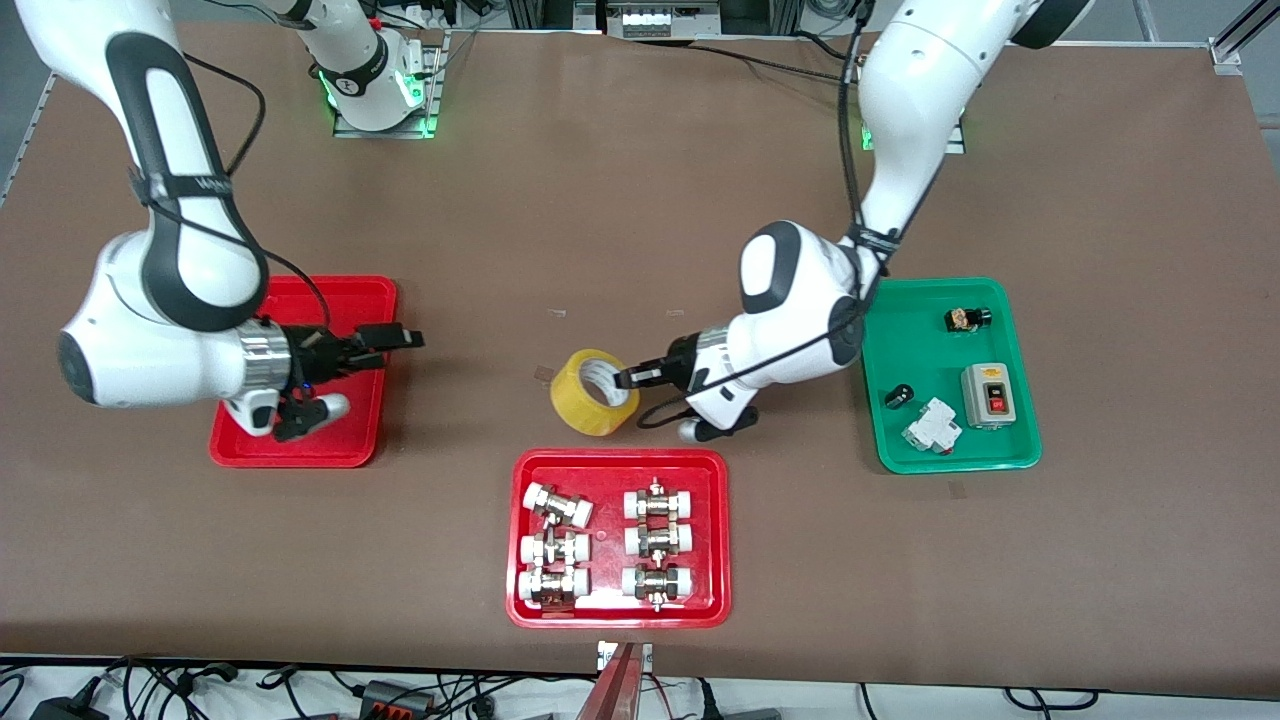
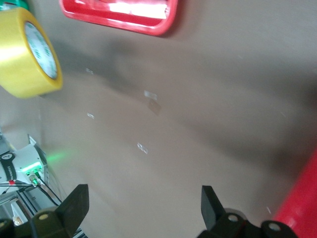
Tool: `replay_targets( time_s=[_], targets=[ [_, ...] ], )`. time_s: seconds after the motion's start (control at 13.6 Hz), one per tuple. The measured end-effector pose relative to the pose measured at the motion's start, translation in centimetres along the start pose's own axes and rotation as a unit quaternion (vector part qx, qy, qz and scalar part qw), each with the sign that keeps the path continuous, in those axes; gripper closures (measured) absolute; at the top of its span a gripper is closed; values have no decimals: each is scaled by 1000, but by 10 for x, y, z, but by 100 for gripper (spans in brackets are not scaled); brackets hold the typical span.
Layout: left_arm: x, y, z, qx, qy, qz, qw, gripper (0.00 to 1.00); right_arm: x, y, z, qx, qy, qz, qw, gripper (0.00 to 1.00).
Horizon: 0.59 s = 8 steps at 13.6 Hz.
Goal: Left arm passes tape to right arm into tray
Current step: 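Carry the tape toward the middle while the right gripper reaches toward it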
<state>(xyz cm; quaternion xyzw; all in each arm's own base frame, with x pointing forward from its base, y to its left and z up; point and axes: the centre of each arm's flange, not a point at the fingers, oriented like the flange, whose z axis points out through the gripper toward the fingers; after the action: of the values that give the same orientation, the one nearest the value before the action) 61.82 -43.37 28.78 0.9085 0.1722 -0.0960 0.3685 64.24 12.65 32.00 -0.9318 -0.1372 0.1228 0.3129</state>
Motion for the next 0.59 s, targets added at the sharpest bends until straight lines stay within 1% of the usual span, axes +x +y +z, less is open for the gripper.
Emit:
replay_targets(
  time_s=[0.22, 0.37, 0.59],
  targets=[
    [-10, 9, 23, -11, 0, 3, 1000, 78, 22, -54, 24, -14, 10, -52, 998, 0],
    [-12, 7, 37, -10, -4, 3, 1000, 78, 34, -91, 38, -23, 21, -87, 996, 0],
    [-17, 7, 55, -9, -11, 17, 1000, 78, 48, -114, 50, -19, 38, -108, 993, 0]
  ],
)
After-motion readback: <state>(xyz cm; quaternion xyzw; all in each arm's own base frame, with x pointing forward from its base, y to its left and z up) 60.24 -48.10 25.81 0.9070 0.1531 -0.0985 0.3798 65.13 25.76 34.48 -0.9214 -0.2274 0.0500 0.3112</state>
